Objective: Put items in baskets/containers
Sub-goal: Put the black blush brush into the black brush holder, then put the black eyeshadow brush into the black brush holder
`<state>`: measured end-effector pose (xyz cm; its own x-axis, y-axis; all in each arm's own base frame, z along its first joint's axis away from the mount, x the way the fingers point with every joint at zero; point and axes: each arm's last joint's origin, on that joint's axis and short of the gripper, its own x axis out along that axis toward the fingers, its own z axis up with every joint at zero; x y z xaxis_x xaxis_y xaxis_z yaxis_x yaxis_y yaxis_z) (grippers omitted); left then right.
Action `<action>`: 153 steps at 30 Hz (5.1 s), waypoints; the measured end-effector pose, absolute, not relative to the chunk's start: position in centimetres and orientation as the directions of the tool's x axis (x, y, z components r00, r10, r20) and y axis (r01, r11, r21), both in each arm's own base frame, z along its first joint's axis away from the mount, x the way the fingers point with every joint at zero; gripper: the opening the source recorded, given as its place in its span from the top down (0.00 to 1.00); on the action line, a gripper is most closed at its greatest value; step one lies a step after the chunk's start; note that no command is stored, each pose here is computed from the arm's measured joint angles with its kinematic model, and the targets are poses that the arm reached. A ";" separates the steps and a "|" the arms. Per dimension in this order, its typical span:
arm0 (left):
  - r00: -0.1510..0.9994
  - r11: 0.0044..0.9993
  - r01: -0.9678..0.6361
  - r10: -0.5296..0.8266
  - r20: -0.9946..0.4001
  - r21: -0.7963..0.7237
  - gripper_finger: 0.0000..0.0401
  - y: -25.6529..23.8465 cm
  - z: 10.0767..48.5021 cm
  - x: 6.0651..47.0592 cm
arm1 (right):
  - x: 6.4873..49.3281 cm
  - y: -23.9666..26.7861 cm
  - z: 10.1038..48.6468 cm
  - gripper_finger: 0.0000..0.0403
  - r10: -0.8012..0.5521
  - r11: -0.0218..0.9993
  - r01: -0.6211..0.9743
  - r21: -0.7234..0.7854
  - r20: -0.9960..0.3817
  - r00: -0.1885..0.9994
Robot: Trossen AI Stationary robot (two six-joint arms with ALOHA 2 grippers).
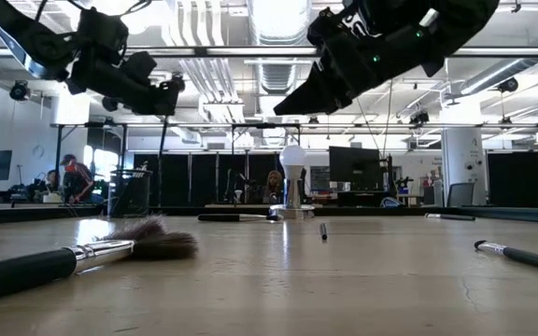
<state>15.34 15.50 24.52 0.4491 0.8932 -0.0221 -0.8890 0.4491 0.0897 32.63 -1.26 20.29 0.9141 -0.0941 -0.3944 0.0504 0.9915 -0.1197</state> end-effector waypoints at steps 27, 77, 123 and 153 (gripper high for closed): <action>0.245 0.259 -0.966 0.928 -0.280 0.013 0.98 17.7 21.4 11.5 | 32.5 -1.3 19.9 0.98 -0.112 0.990 0.065 -0.128 -0.405 0.907; 0.967 0.953 -0.244 0.253 0.028 -0.180 1.00 6.1 16.5 15.5 | 29.4 0.4 22.1 0.98 -0.327 0.909 0.410 0.079 -0.475 0.817; 0.965 0.948 -0.262 0.260 -0.038 -0.180 1.00 5.9 15.2 15.1 | 14.4 -21.7 16.4 0.67 -0.377 0.217 0.976 -0.011 -0.923 0.073; 0.965 0.947 -0.264 0.259 -0.050 -0.185 1.00 5.9 15.1 15.1 | 17.5 -26.2 12.9 0.82 -0.134 0.154 0.983 -0.097 -0.988 -0.076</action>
